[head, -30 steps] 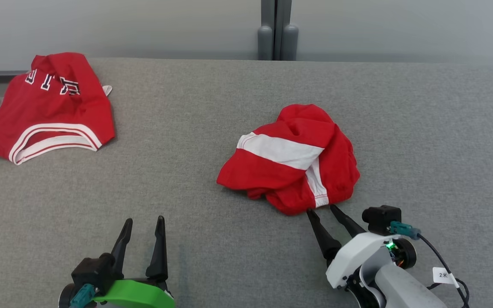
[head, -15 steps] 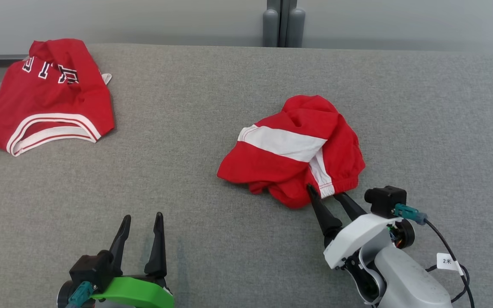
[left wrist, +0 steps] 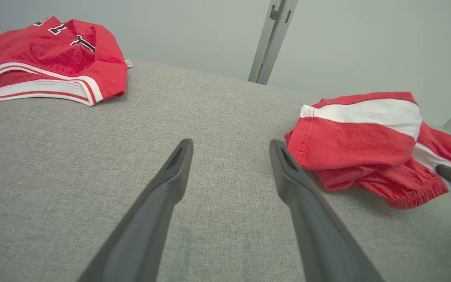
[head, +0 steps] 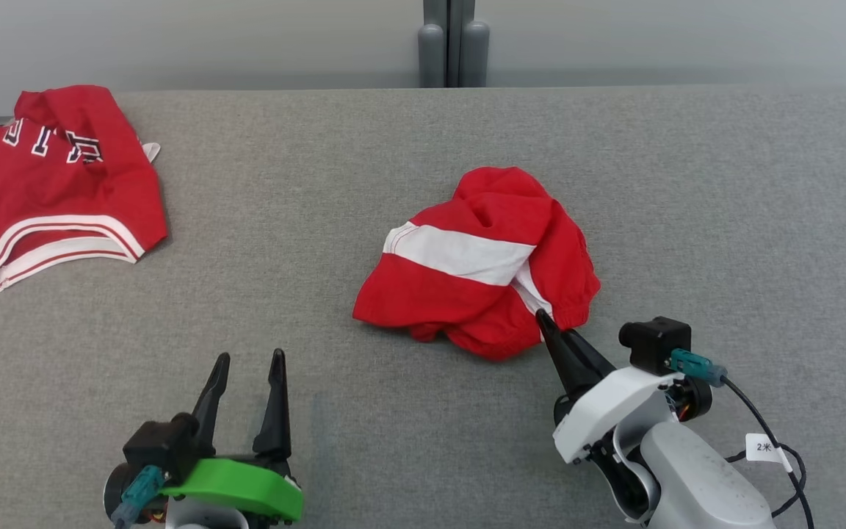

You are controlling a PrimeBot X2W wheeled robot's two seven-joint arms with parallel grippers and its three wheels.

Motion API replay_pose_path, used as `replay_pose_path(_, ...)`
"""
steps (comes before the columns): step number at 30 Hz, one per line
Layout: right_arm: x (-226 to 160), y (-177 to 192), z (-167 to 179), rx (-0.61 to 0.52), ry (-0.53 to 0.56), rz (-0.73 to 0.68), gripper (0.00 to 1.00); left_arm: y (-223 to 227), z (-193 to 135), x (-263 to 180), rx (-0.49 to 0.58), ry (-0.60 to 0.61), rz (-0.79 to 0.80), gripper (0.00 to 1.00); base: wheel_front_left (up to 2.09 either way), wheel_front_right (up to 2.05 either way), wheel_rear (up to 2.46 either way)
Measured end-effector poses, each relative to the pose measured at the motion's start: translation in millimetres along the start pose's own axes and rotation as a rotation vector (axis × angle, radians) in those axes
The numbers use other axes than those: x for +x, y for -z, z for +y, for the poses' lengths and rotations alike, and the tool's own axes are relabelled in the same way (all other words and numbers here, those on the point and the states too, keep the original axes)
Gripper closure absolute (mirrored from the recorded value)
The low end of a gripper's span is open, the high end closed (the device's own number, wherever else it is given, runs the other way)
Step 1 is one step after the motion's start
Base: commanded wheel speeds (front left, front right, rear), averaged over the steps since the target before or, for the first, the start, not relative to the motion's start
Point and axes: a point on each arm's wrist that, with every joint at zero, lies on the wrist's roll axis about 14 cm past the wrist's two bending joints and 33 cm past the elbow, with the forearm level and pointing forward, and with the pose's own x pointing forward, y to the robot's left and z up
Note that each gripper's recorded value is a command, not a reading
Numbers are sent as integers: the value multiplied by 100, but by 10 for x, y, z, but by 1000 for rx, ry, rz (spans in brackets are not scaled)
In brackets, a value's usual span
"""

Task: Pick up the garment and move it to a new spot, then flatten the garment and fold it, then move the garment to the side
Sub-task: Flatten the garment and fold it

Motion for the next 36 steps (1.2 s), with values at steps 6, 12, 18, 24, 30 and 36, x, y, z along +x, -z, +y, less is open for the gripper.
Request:
replay_pose_path(6, -119, -66, -163, -73, 44, -12, 100, -81, -421, 312, -21, 142, -11, 0, 0, 0, 0)
replay_pose_path(12, -210, -78, -315, -171, 78, 3, 100, 64, -816, 603, -52, 303, 179, 0, 0, 0, 0)
replay_pose_path(18, -240, 34, -369, -215, 79, 43, 100, 174, -1052, 759, -42, 421, 356, 0, 0, 0, 0)
replay_pose_path(24, -231, 111, -441, -226, 86, 67, 100, 372, -1076, 821, -30, 458, 473, 0, 0, 0, 0)
replay_pose_path(30, -217, 149, -519, -226, 99, 79, 100, 497, -1129, 881, -41, 484, 527, 0, 0, 0, 0)
replay_pose_path(36, -209, 175, -571, -220, 111, 85, 100, 514, -1284, 862, -72, 544, 544, 0, 0, 0, 0)
